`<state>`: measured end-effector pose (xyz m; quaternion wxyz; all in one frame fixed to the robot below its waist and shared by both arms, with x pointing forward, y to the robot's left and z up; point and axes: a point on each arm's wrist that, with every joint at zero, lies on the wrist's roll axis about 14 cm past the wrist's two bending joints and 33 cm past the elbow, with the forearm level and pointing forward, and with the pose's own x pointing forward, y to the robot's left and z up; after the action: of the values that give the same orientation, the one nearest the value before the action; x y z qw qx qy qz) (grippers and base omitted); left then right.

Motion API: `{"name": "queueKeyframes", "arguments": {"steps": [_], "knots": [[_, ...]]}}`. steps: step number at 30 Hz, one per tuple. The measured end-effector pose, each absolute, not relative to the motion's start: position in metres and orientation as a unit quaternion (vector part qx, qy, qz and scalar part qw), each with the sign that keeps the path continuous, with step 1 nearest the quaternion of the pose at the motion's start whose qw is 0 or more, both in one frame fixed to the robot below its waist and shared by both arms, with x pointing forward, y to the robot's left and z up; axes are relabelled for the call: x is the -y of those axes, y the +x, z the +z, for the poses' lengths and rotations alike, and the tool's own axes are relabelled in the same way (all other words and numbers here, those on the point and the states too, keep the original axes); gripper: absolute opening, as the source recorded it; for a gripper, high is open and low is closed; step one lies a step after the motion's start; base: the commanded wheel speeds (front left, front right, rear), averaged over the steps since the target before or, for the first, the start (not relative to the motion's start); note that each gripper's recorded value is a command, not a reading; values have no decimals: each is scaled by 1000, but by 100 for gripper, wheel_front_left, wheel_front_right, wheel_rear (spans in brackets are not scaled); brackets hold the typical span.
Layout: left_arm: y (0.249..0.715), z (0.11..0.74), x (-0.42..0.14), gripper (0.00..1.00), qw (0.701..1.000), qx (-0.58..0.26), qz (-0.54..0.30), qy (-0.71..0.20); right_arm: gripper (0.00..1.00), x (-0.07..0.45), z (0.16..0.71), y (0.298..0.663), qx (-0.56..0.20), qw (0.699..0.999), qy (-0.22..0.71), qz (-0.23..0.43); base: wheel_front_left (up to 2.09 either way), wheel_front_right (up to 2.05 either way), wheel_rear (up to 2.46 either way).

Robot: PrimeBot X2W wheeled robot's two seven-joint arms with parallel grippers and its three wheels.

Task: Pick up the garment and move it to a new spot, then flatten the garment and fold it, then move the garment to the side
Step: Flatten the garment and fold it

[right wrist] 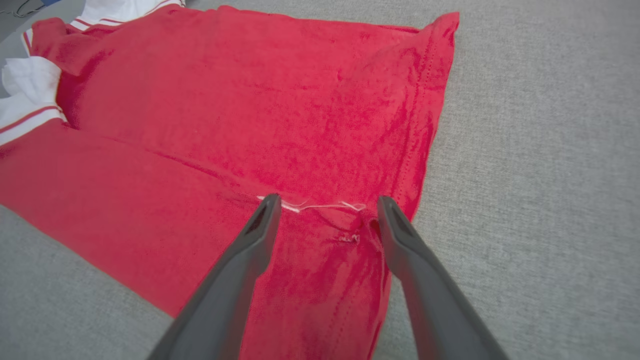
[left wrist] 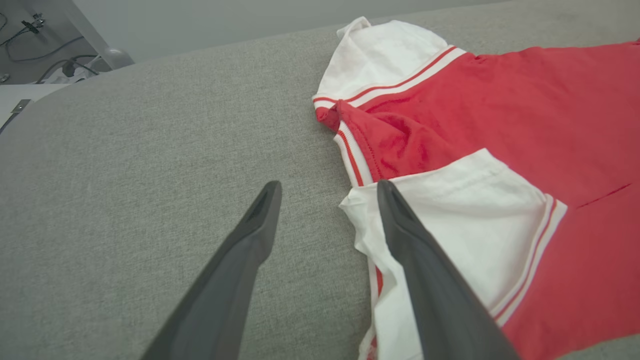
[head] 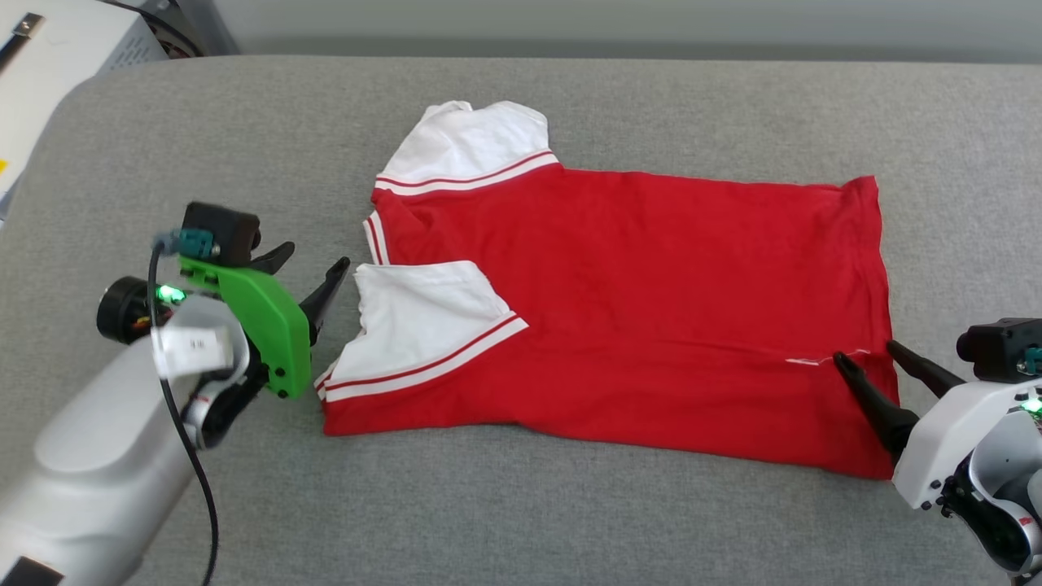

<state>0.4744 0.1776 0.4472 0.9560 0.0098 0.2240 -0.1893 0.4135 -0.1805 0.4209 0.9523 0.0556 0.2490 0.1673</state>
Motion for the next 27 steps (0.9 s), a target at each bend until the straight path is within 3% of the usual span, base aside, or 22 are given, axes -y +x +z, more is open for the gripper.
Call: {"name": "queueKeyframes", "arguments": {"steps": [5,16,27], "knots": [[461,461,-182,100,926,-316,-205,11,100,175,434,418,-234,955,53,176,0,0,0],[414,416,-171,100,823,-511,-243,52,100,176,425,412,-259,948,53,175,0,0,0],[400,360,-176,100,780,-582,-225,50,100,184,417,413,-271,947,58,162,0,0,0]]}}
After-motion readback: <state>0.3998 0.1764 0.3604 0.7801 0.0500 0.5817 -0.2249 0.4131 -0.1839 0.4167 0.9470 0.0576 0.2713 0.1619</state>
